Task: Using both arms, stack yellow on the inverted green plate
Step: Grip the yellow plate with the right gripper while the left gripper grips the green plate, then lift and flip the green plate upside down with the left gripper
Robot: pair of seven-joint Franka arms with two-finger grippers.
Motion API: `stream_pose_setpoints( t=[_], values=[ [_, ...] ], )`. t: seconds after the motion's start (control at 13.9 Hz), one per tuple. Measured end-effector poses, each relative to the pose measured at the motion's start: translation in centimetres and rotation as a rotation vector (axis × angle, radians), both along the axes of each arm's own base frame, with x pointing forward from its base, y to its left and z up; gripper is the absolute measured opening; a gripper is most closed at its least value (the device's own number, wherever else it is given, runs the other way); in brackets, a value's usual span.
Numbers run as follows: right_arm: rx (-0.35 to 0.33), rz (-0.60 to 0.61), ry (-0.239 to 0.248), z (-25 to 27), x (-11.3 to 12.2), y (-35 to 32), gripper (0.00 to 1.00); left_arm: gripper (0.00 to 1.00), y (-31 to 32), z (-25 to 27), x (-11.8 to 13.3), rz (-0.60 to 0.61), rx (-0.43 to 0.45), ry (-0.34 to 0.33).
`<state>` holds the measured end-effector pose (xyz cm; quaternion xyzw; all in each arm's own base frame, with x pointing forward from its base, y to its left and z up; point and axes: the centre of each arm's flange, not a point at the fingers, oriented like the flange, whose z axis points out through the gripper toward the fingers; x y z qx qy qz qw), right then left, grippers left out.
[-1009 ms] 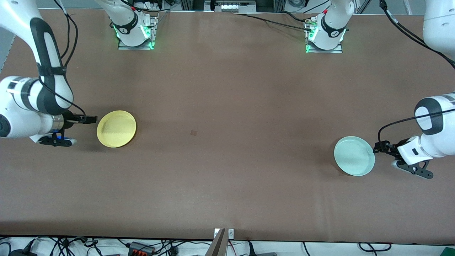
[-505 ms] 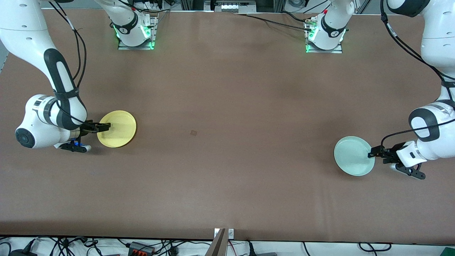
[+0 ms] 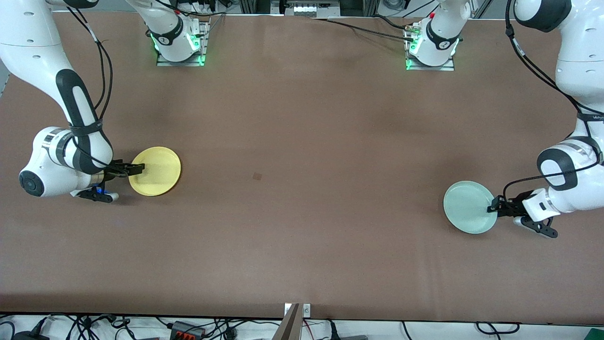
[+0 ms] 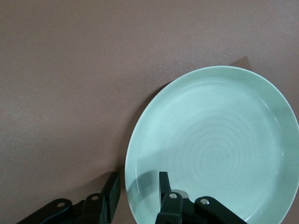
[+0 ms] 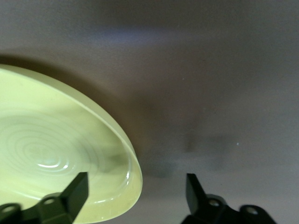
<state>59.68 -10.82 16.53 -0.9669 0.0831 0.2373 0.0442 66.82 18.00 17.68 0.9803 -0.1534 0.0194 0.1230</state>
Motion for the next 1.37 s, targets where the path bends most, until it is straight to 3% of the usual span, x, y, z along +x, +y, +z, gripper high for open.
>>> stream_pose_setpoints(
  t=[0.14,0.22,0.29,0.58,0.79,1.08,1.23,1.37],
  values=[
    [0.001,0.001,0.006,-0.4,-0.1,0.0,0.66,0.22,0.0,-0.2,0.0,0.002,-0.004,0.003],
    [0.002,0.002,0.009,-0.6,-0.2,0.0,0.66,0.09,0.0,-0.2,0.0,0.003,-0.004,0.002],
    [0.006,0.008,0.011,-0.8,-0.2,0.0,0.57,0.02,0.0,0.0,0.1,0.005,-0.007,-0.003],
    [0.031,0.046,0.018,-0.6,-0.3,0.0,0.13,0.03,-2.4,2.6,1.8,-0.049,-0.008,-0.031],
    [0.042,0.056,0.014,-0.2,-0.1,0.1,0.07,0.03,-6.7,8.8,2.5,-0.107,0.022,0.015],
    [0.080,0.098,0.049,2.5,1.1,1.0,0.03,0.03,-14.3,16.9,2.3,-0.119,0.217,0.062],
    [0.098,0.121,0.069,6.6,2.8,2.0,0.03,0.03,-19.5,19.2,2.1,-0.141,0.328,0.043],
    [0.105,0.159,0.057,10.9,4.7,3.9,0.03,0.03,-24.7,20.0,1.3,-0.125,0.446,0.050]
  ],
)
